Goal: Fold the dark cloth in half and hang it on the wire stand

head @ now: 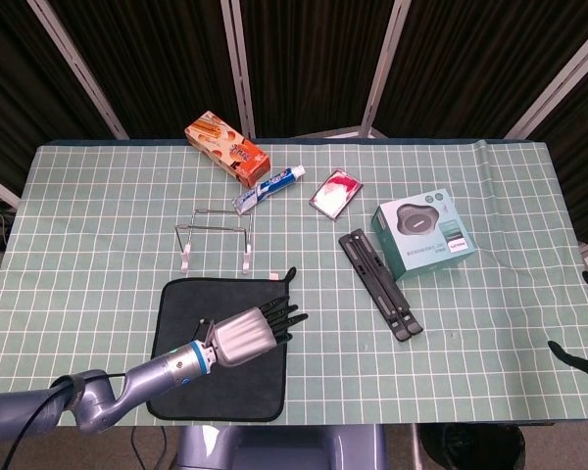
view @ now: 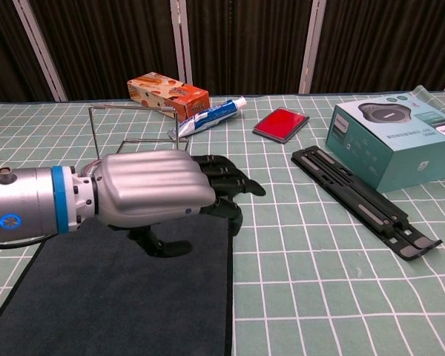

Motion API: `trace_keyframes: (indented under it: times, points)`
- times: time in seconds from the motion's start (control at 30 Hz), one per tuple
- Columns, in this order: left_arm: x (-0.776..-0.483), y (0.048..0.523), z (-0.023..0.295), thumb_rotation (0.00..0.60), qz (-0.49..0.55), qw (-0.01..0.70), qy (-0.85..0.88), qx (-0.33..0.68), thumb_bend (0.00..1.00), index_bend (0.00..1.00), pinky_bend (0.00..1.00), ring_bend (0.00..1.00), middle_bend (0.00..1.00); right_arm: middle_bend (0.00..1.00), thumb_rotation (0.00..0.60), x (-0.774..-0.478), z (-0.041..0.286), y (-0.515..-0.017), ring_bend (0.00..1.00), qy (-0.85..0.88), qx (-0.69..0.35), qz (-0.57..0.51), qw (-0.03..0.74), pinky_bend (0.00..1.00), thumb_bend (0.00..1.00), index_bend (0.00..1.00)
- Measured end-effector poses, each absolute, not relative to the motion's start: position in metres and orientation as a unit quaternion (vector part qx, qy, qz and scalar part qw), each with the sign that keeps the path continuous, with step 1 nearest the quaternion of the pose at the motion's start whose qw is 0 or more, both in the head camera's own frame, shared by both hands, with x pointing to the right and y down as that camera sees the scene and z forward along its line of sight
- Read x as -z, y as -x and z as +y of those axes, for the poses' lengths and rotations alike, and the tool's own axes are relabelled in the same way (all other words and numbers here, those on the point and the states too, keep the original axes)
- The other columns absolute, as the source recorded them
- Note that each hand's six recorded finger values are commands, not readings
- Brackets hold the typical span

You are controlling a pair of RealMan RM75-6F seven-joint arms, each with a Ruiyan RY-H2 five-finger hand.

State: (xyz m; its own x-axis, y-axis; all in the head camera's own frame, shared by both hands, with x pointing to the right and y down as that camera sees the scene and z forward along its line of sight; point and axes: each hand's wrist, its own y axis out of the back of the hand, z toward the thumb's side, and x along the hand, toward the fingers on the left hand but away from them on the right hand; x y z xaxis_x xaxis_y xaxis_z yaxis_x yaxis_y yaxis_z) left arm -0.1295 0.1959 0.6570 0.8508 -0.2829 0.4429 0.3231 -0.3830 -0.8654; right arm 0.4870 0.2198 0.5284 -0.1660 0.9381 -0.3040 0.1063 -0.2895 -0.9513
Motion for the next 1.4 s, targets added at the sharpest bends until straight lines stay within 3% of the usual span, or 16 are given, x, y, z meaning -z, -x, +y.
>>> trace_keyframes:
  times: [0.7,1.13,1.4]
  points:
    - [-0.720,0.110,0.210,0.600,-0.023,0.552,0.794,0.254,0.46,0.31,0.00,0.00,0.00,0.00,0.600,-0.527,0.219,-0.496,0.00,0.541,-0.596,-0.486,0.340,0.00,0.00,0.00]
    - [-0.725,0.114,0.209,0.600,-0.022,0.551,0.794,0.257,0.46,0.31,0.00,0.00,0.00,0.00,0.600,-0.526,0.219,-0.498,0.00,0.539,-0.596,-0.488,0.340,0.00,0.00,0.00]
    - [-0.728,0.116,0.211,0.600,-0.026,0.548,0.794,0.261,0.46,0.38,0.00,0.00,0.00,0.00,0.600,-0.525,0.220,-0.497,0.00,0.538,-0.596,-0.489,0.342,0.00,0.00,0.00]
